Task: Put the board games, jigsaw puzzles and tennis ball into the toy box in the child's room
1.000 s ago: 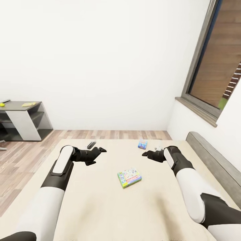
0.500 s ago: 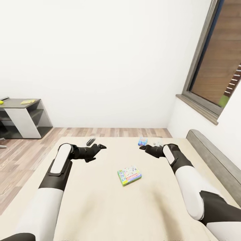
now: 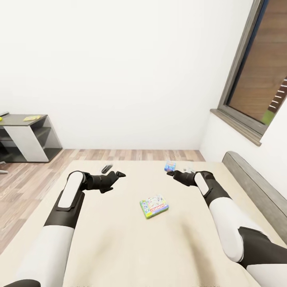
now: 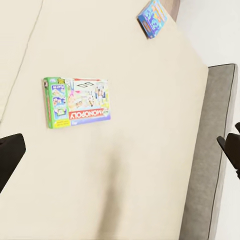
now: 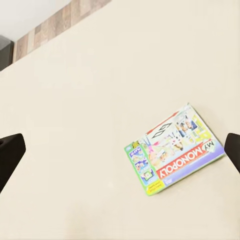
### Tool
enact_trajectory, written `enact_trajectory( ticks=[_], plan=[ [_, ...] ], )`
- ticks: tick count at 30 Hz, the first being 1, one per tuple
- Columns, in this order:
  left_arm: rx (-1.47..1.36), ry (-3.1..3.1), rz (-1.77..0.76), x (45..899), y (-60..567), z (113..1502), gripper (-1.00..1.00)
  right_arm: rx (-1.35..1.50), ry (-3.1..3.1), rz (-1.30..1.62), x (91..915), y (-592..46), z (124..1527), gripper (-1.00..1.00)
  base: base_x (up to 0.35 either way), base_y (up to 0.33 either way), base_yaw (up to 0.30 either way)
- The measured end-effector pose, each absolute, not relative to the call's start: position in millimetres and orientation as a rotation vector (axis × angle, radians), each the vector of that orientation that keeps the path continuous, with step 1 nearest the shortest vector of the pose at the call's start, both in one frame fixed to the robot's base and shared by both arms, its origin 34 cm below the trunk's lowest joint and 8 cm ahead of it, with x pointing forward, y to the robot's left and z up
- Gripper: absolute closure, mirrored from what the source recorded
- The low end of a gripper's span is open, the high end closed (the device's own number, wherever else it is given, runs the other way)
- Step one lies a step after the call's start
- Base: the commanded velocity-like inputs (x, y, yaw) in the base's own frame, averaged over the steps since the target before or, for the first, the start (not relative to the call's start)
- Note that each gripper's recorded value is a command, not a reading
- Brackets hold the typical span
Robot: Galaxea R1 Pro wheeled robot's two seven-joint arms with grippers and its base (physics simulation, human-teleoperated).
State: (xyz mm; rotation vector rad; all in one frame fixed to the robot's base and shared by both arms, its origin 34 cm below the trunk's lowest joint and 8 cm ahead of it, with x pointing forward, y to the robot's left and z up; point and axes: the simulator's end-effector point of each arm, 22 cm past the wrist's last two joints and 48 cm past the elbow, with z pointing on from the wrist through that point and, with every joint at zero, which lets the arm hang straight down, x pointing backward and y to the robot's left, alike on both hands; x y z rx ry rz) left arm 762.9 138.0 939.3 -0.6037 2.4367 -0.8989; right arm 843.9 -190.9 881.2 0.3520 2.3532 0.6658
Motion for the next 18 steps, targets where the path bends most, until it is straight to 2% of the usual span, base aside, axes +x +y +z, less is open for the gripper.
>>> enact_trajectory(
  ticks=[18],
  plan=[
    [-0.624,2.467,-0.894,762.4,138.2,918.4,-1.0,0.375,2.373,0.668,843.4,-193.5,861.0,-1.0,0.0,0.0,0.0]
  ],
)
